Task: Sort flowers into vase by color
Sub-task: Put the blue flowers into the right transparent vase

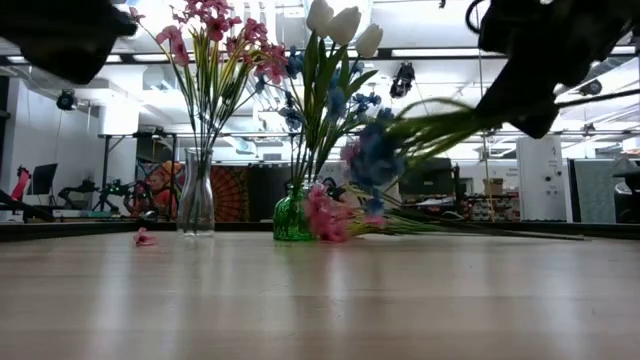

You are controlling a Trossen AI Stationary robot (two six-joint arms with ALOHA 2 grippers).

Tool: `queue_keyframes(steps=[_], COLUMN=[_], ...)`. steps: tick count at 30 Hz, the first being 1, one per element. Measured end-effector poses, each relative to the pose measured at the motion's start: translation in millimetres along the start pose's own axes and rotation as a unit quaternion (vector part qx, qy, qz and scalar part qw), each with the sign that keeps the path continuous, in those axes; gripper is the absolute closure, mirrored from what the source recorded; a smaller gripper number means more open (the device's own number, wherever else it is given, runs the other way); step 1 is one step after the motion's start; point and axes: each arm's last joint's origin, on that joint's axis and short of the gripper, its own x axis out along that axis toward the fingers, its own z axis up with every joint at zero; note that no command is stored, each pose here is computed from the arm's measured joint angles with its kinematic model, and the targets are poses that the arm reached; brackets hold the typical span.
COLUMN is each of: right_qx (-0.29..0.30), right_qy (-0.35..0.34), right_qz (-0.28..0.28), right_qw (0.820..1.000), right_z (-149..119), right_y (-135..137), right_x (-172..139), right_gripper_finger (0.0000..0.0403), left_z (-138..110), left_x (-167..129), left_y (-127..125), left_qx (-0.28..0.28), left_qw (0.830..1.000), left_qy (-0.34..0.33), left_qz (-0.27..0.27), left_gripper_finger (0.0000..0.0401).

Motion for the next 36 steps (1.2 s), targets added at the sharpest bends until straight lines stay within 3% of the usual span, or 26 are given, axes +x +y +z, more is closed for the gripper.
queue_keyframes(steps=[11, 21, 27, 36], right_qx=[-0.020, -0.033, -0.034, -0.030], right_qy=[0.003, -0.056, -0.072, -0.105], right_qz=[0.036, 0.085, 0.081, 0.107], right_qw=[0.999, 0.994, 0.994, 0.988], right_z=[-10, -3, 0, 8], right_y=[16, 30, 30, 29], right_x=[-9, -12, -15, -37], right_gripper_finger=[0.0374, 0.0374, 0.0374, 0.0374], left_z=[7, 11, 12, 12], left_x=[3, 8, 9, 10], left_y=[-3, 3, 4, 5], left_qx=[0.025, 0.014, 0.020, 0.022], left_qw=[0.999, 0.998, 0.998, 0.998], left_qy=[-0.035, -0.049, -0.051, -0.051], left_qz=[-0.009, 0.024, 0.033, 0.035], left_gripper_finger=[0.0401, 0.0401, 0.0401, 0.0401])
